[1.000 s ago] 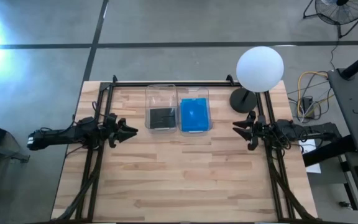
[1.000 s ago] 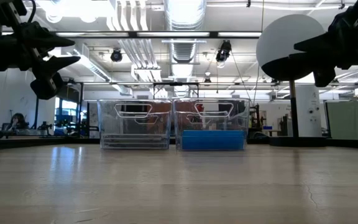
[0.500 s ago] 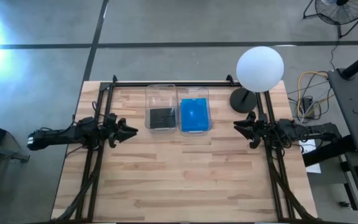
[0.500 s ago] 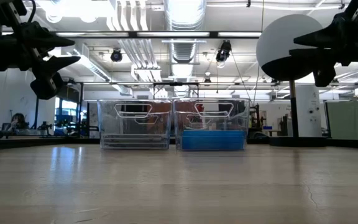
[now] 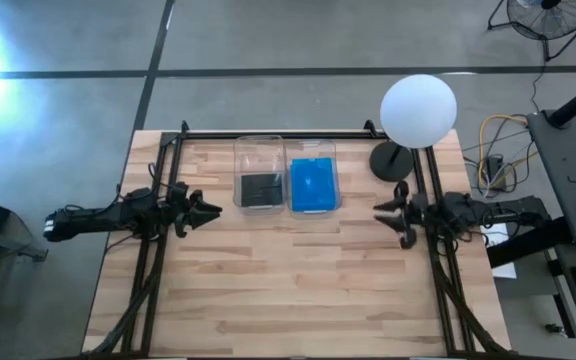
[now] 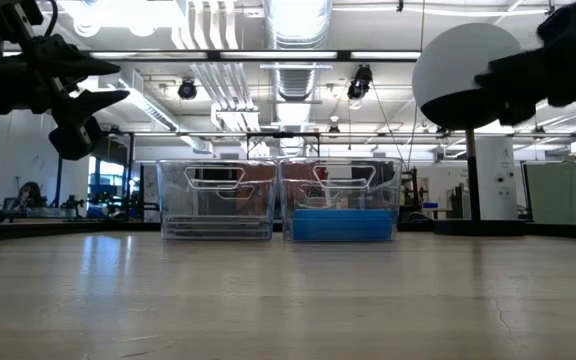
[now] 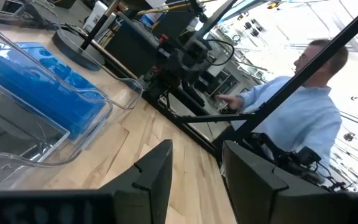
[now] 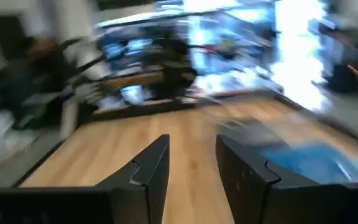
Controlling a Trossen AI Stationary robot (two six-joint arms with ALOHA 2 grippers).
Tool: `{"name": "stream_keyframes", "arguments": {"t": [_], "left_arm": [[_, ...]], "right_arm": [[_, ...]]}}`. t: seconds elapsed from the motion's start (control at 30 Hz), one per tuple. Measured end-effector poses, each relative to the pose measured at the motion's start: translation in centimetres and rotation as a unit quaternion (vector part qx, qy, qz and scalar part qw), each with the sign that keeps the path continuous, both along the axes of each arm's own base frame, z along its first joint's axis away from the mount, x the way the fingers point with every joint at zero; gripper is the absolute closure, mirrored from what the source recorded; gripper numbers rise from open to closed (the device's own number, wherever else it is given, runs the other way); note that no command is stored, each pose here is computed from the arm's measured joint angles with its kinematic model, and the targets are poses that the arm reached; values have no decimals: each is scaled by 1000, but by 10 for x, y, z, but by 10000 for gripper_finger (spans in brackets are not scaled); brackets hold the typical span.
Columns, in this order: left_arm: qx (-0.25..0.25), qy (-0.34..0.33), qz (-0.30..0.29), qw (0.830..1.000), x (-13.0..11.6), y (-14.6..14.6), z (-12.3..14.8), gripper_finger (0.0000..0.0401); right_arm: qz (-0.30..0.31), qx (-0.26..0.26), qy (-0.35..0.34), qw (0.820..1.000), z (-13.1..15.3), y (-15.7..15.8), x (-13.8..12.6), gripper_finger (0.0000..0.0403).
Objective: Pick & place jewel cases by type
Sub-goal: Return to Home Position
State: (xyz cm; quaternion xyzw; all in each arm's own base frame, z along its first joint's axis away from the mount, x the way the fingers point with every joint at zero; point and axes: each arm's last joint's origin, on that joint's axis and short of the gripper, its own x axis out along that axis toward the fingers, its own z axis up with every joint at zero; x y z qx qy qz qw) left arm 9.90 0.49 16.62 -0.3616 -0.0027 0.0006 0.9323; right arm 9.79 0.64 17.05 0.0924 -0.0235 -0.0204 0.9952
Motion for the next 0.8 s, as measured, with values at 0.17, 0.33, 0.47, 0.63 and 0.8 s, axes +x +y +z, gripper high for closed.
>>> {"name": "stream_keyframes", "arguments": {"t": [0.17, 0.33, 0.47, 0.63, 0.8], "left_arm": [[0, 1, 0, 1000, 0, 0, 0, 277], [0, 1, 0, 1000, 0, 0, 0, 277], [0, 1, 0, 1000, 0, 0, 0, 277], [0, 1, 0, 1000, 0, 0, 0, 277], [0, 1, 0, 1000, 0, 0, 0, 277]], "right_arm": [[166, -149, -72, 972, 10, 10, -3, 279], [260, -133, -79, 953, 10, 15, -4, 273], [265, -92, -69, 957, 10, 15, -4, 270], [268, -60, -62, 959, 10, 15, -4, 276], [268, -57, -61, 960, 10, 15, -4, 279]]}}
